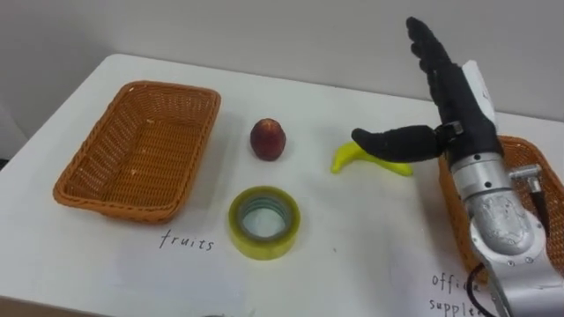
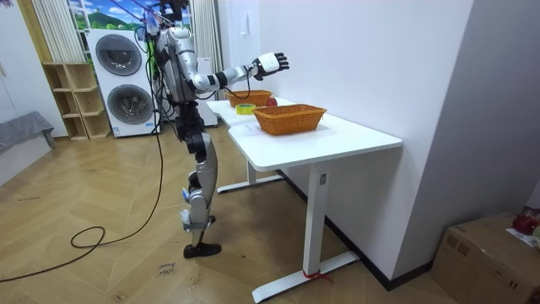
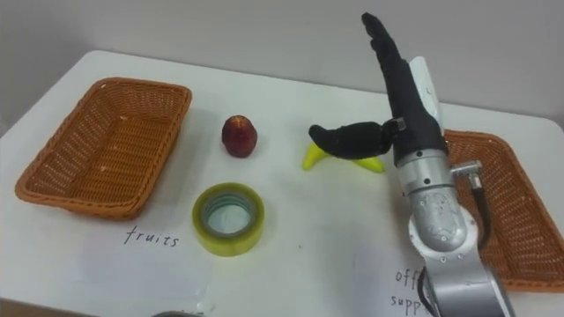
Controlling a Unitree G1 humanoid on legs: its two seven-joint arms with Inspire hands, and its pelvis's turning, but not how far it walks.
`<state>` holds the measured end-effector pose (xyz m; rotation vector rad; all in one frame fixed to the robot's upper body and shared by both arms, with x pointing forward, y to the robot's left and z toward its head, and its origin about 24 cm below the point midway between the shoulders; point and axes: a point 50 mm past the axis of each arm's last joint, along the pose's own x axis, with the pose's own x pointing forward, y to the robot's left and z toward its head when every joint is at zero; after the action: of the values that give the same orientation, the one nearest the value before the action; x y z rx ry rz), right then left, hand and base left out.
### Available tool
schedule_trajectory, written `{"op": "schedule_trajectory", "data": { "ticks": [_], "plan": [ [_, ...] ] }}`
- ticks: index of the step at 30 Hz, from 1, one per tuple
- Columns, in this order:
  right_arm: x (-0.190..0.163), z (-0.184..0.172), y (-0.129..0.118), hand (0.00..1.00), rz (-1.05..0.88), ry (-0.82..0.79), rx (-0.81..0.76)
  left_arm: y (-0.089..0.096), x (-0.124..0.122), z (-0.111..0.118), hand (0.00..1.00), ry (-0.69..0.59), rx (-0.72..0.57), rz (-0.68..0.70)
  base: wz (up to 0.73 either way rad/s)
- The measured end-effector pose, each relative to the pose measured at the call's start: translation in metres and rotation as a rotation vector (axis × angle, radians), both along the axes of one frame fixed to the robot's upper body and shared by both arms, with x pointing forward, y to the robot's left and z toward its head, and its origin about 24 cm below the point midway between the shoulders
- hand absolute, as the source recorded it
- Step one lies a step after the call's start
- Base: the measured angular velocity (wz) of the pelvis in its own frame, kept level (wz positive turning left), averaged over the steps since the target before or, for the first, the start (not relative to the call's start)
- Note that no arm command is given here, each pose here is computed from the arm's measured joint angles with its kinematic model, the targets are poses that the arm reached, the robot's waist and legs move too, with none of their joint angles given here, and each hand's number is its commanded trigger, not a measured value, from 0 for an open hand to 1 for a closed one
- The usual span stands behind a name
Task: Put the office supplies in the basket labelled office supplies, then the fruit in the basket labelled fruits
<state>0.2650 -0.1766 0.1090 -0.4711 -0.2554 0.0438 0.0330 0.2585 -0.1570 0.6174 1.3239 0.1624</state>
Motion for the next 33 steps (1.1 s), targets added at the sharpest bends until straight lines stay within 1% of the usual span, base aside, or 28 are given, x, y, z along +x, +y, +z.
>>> {"op": "schedule_trajectory", "data": {
  "ticks": [6, 11, 16, 26, 33],
  "plan": [
    [0.002, 0.002, 0.003, 0.00, 0.016, -0.006, -0.006, 0.000, 0.004, 0.000, 0.00, -0.008, -0.003, -0.005, 0.07],
    [0.001, -0.004, 0.010, 0.00, 0.054, 0.022, -0.020, -0.005, 0.012, 0.000, 0.00, -0.019, -0.009, -0.045, 0.03],
    [0.001, -0.007, 0.018, 0.00, 0.079, 0.028, -0.043, -0.008, 0.012, -0.001, 0.00, -0.021, -0.011, -0.045, 0.00],
    [-0.001, -0.011, 0.031, 0.00, 0.120, 0.038, -0.042, -0.007, 0.015, 0.000, 0.00, -0.040, 0.009, -0.048, 0.00],
    [0.000, -0.019, 0.031, 0.00, 0.115, 0.072, -0.074, -0.007, 0.021, 0.002, 0.00, -0.066, 0.012, -0.053, 0.00]
  ]
}}
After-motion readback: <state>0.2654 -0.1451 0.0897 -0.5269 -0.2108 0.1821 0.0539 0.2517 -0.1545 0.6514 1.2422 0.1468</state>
